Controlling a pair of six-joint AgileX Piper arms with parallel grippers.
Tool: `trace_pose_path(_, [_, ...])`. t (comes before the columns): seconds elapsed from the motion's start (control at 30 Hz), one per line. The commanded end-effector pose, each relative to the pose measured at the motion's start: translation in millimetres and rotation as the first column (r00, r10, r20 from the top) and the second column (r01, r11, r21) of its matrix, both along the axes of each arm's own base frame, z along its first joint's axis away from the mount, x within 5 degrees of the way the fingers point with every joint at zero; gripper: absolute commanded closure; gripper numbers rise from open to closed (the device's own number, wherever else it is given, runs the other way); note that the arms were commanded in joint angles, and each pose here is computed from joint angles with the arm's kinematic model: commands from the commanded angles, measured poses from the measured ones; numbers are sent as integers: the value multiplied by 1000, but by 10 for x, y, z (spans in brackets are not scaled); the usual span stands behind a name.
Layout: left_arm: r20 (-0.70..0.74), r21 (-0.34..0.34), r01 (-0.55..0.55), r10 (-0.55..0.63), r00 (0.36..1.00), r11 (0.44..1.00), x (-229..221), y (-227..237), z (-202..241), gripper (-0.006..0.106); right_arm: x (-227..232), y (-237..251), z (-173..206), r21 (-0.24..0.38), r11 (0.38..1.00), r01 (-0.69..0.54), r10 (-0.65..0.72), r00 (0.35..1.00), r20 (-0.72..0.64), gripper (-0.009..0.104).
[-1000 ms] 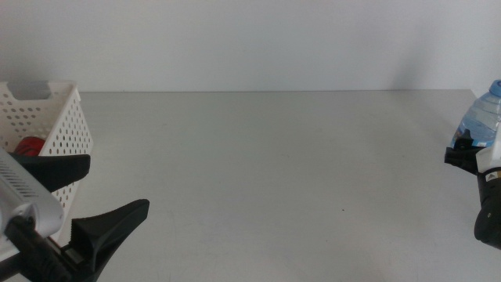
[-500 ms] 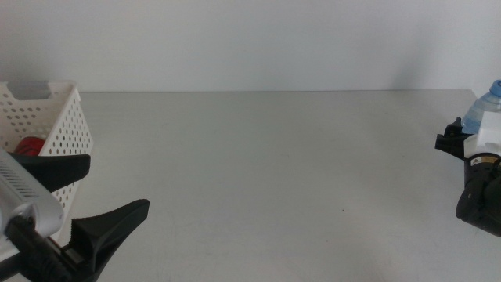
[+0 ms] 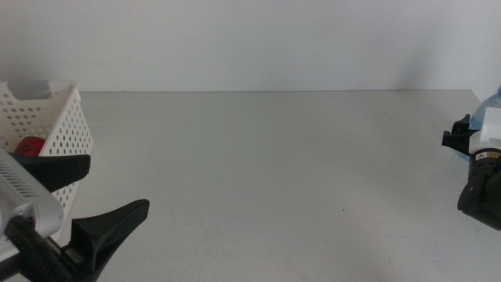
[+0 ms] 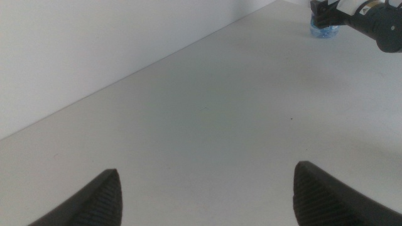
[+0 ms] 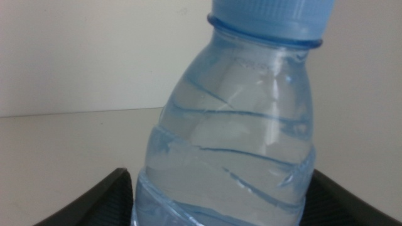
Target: Use arms to grab the bottles and put them into the dustbin to the left of the table.
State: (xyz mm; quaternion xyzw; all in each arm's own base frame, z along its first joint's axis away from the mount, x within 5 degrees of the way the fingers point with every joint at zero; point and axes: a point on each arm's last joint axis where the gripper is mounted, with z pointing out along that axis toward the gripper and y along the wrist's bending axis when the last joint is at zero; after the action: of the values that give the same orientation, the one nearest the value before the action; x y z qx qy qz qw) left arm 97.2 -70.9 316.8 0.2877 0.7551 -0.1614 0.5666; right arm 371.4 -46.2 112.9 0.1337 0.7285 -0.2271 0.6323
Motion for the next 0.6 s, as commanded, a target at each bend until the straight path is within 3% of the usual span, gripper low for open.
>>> trace_pose_path(0.0, [72, -84, -4, 10, 997, 996, 9, -9, 169, 7, 27, -85, 318, -65, 997, 44, -34, 988, 148, 31])
trace_pose_path(0.17, [72, -84, -4, 10, 997, 996, 9, -9, 169, 7, 35, -79, 267, -68, 997, 32, -23, 991, 132, 44])
trace_pose_path(0.4, [72, -84, -4, 10, 997, 996, 9, -9, 169, 7, 85, 25, 197, -57, 995, -85, 88, 994, 60, 96])
trace_pose_path(0.57, [72, -84, -4, 10, 997, 996, 9, -9, 169, 7, 132, 303, 343, -8, 967, -253, 253, 965, 62, 96])
